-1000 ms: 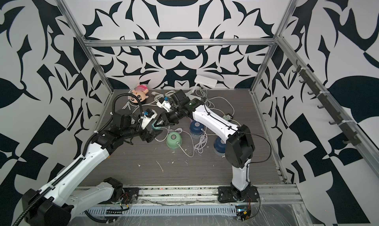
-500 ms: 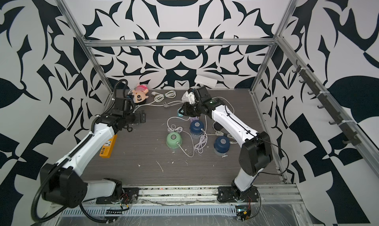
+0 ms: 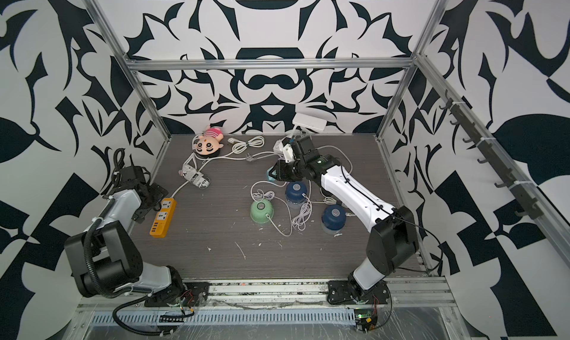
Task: Charge the cordless meat grinders
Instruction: Move the socket to the center of the board.
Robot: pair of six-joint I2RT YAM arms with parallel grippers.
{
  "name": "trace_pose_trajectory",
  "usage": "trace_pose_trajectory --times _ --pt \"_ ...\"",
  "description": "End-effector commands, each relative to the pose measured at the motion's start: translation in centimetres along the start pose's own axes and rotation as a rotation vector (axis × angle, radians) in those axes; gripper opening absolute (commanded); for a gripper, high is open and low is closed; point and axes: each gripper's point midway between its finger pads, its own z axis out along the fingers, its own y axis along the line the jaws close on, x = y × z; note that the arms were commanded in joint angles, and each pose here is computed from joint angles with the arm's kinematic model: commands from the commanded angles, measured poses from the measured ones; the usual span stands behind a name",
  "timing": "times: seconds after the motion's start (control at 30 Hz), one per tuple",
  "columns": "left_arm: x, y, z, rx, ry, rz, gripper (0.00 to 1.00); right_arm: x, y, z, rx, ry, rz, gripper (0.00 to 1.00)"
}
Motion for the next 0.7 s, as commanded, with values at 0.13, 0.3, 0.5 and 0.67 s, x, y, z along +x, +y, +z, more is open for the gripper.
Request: trace_pose_trajectory --times 0.13,0.3,0.5,0.67 --pt "2.1 -0.6 3.0 0.05 0.164 -0.023 0.99 -1.3 2.4 -2.3 -0.073 -0.076 -0.048 0.0" --pt "5.7 -2.9 2.8 0.193 0.305 -0.102 0.98 -1.6 2.8 -2.6 -0.078 -0.085 -0.055 0.0" --pt "11.7 -5.5 -0.5 0.367 0.373 -0.149 0.98 -2.0 2.8 -2.4 -0.077 -0.09 -0.059 0.0" --pt "15.8 -7.7 -2.1 0.387 0.382 -0.022 0.99 -2.6 3.0 -1.8 -0.081 -0.084 -0.053 0.0"
